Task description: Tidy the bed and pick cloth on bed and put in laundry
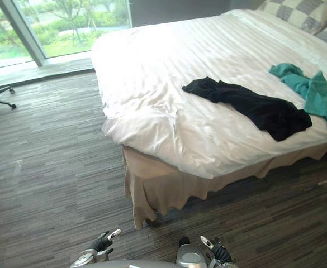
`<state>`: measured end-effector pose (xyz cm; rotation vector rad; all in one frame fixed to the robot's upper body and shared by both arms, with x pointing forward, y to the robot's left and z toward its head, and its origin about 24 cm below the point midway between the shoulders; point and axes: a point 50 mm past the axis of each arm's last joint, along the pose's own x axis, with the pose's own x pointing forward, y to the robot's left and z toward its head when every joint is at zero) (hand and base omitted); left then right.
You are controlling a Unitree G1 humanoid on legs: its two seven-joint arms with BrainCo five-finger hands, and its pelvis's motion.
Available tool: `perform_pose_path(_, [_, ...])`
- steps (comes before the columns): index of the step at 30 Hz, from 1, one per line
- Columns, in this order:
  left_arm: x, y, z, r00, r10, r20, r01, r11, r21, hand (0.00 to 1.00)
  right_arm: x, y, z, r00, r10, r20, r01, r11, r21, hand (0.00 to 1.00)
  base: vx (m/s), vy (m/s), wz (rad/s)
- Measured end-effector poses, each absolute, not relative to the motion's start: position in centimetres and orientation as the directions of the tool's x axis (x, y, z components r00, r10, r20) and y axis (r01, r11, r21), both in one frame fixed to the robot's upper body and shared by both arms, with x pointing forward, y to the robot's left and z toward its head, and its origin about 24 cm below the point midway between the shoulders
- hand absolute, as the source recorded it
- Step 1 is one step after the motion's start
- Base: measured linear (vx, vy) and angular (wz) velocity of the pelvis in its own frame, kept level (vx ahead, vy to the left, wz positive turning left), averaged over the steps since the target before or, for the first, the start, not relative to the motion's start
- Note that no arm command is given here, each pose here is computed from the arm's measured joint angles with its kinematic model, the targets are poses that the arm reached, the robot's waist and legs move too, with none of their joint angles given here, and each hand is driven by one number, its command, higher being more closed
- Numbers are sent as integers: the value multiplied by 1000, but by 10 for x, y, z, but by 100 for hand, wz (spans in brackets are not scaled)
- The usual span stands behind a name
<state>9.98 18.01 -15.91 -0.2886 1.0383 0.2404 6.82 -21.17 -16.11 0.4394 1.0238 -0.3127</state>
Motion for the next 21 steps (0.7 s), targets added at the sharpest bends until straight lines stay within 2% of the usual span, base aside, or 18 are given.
perform_pose_path(4, [97, 188, -159, 479, 98, -873, -430, 893, -135, 0, 66, -214, -162, 478, -52, -877, 453, 870, 195, 0, -26, -50, 30])
perform_pose_path(6, [94, 191, -160, 459, 135, -878, -523, 840, -145, 0, 64, -215, -162, 470, -62, -881, 472, 860, 192, 0, -37, -31, 43])
perform_pose_path(8, [90, 197, -160, 424, 198, -884, -667, 729, -157, 0, 62, -217, -162, 463, -70, -884, 493, 849, 191, 0, -75, -18, 46])
perform_pose_path(10, [82, 214, -159, 375, 298, -878, -811, 564, -155, 0, 62, -220, -162, 465, -84, -881, 512, 838, 190, 0, -100, 5, 44])
perform_pose_path(12, [73, 242, -152, 306, 436, -846, -932, 320, -172, 0, 60, -227, -160, 469, -107, -877, 534, 825, 184, 0, -95, 50, 32])
perform_pose_path(13, [70, 251, -150, 284, 471, -835, -950, 255, -178, 0, 60, -228, -160, 467, -110, -877, 539, 822, 184, 0, -107, 67, 14])
perform_pose_path(15, [52, 290, -138, 165, 600, -783, -979, 6, -202, 0, 58, -223, -161, 467, -97, -879, 539, 819, 196, 0, -67, 44, -3])
perform_pose_path(16, [44, 303, -134, 116, 637, -762, -973, -81, -216, 0, 57, -223, -162, 466, -96, -880, 540, 818, 197, 0, -30, 37, -8])
perform_pose_path(17, [34, 325, -124, 36, 693, -720, -942, -218, -257, 0, 55, -223, -162, 463, -98, -881, 542, 818, 194, 0, -18, 51, -6])
perform_pose_path(18, [28, 344, -113, -16, 737, -676, -904, -300, -305, 0, 55, -225, -161, 461, -101, -881, 542, 819, 189, 0, -3, 34, -5])
perform_pose_path(19, [24, 356, -103, -47, 770, -637, -878, -336, -341, 0, 53, -226, -161, 458, -104, -883, 542, 820, 184, 0, 6, 31, -3])
perform_pose_path(21, [27, 381, -82, -80, 831, -551, -835, -358, -418, 0, 46, -226, -162, 443, -105, -890, 542, 823, 172, 0, 54, 30, 1])
